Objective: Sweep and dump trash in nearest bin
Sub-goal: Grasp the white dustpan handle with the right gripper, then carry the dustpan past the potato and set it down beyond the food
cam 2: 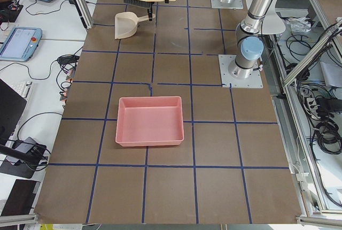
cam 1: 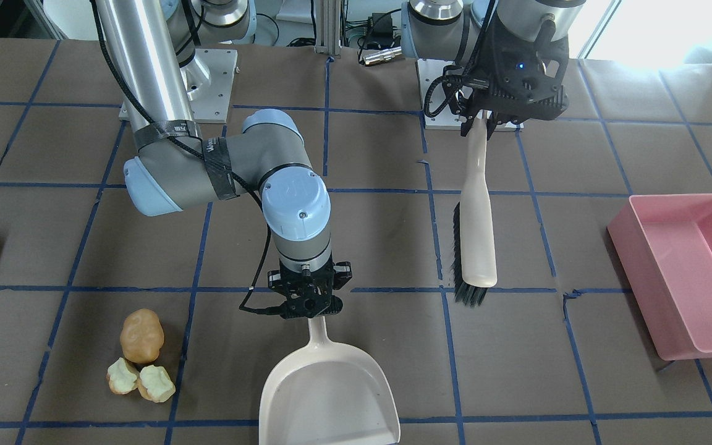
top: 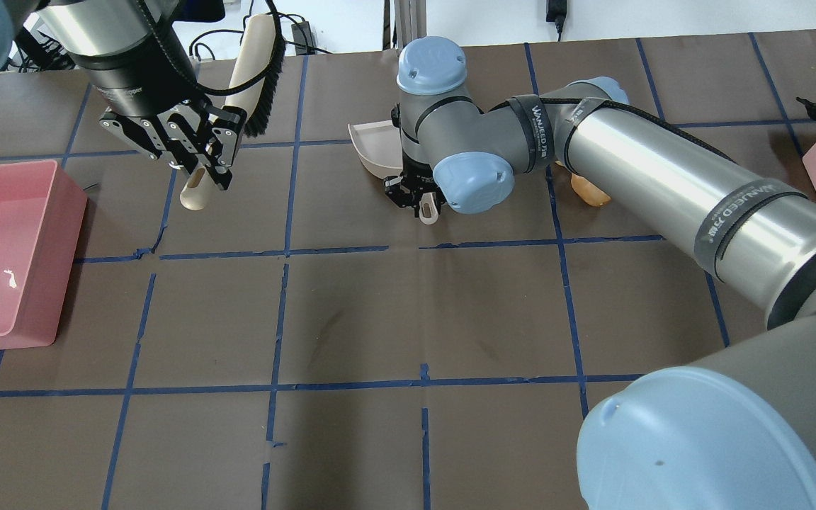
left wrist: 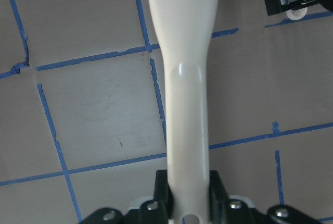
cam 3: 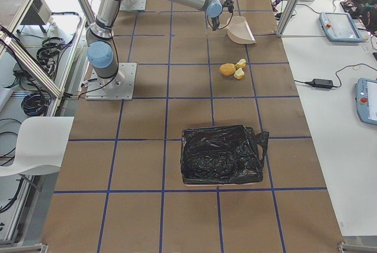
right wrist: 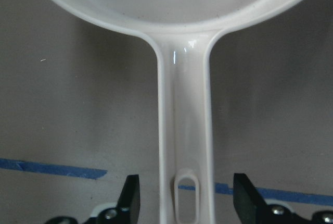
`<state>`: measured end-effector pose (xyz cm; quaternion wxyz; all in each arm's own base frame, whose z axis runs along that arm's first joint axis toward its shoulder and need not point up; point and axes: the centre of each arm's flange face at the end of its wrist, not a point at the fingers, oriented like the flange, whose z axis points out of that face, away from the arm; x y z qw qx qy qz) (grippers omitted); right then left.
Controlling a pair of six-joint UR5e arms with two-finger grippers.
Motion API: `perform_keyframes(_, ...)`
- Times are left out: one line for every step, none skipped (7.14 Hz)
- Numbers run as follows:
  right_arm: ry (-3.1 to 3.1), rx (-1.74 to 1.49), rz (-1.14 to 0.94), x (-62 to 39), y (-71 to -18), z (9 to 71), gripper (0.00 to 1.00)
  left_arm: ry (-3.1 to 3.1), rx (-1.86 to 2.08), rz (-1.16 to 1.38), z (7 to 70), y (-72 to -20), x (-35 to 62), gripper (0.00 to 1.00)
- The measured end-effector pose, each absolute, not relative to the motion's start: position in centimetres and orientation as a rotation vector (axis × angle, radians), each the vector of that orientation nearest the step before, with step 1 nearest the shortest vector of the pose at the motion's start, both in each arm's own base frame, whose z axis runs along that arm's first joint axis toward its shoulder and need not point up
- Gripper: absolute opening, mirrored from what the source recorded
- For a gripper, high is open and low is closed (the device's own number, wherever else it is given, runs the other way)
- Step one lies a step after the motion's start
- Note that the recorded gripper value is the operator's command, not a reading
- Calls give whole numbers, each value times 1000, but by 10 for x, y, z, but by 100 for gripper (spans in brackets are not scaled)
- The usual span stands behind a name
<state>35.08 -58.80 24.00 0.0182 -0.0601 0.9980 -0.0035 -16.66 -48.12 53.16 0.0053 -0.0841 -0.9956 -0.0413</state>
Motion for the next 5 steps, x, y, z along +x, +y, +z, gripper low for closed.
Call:
perform_keyframes(3100,-184,-4,350,-588,240,1,-3116,-264,-130,531,-481,-167,2)
perform_keyframes(3101,-179,-1,350,-588,240,0,-3115,-264,-131,531,-481,-167,2)
perform_keyframes(3101,-178,-2,349,-589,242,0,-3115,-264,-131,531,-481,-167,2)
perform_keyframes(3100,-180,-2,344,-591,246,0,-3114,-260,-129,532,-481,-167,2)
perform_keyframes(3100,-194,1,333,-597,255,0,-3108,-252,-125,533,-481,-168,2)
